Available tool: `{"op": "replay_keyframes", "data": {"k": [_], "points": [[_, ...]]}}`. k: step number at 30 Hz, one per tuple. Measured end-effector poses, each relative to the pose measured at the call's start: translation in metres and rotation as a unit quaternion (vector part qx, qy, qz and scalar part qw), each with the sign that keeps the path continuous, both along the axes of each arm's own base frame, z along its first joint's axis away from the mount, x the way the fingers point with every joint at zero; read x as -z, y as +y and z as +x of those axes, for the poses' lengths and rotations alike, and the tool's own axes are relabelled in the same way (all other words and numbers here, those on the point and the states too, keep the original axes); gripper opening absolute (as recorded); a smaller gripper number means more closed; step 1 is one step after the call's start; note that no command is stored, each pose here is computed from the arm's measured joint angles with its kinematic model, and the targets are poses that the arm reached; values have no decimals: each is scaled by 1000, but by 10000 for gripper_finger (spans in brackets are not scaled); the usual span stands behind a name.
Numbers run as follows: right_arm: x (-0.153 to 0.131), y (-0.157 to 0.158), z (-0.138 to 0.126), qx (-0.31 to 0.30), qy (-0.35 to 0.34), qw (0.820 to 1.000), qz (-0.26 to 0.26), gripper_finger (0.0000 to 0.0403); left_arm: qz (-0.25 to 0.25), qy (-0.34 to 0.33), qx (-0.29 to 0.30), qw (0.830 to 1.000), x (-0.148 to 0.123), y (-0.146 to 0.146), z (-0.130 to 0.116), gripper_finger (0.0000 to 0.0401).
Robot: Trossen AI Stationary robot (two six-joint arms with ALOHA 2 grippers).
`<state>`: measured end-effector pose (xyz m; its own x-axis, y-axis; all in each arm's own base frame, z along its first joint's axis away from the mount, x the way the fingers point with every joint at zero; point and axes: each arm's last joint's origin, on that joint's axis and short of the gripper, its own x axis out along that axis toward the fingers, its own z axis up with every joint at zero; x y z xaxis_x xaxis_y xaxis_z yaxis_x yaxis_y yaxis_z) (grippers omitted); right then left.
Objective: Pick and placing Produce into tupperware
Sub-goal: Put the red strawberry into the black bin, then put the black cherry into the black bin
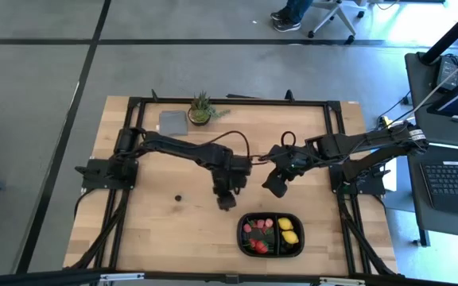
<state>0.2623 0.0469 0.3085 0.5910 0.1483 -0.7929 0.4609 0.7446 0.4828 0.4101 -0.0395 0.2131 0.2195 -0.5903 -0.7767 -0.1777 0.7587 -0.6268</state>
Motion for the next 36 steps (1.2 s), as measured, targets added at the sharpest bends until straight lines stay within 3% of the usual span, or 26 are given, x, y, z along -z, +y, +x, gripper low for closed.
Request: {"op": "replay_keyframes", "data": {"k": [8, 14, 18, 24, 28, 36], "points": [[0, 0, 0, -1, 0, 1000, 0, 303, 49, -145, -7, 988, -10, -42, 22, 130], [-1, 0, 1, -2, -6, 1000, 0, 303, 141, -178, -48, 973, -11, -63, 22, 135], [-2, 0, 2, -2, -14, 1000, 2, 303, 177, -184, -61, 965, -9, -72, 21, 141], [-2, 1, 3, -2, -21, 1000, 2, 303, 145, -207, -51, 966, 15, -93, 35, 132], [-3, 0, 4, 3, -23, 1000, 2, 303, 147, -186, -38, 971, 33, -100, 35, 139], [-3, 0, 4, 5, -24, 1000, 1, 303, 152, -187, -35, 970, 35, -101, 35, 174]]}}
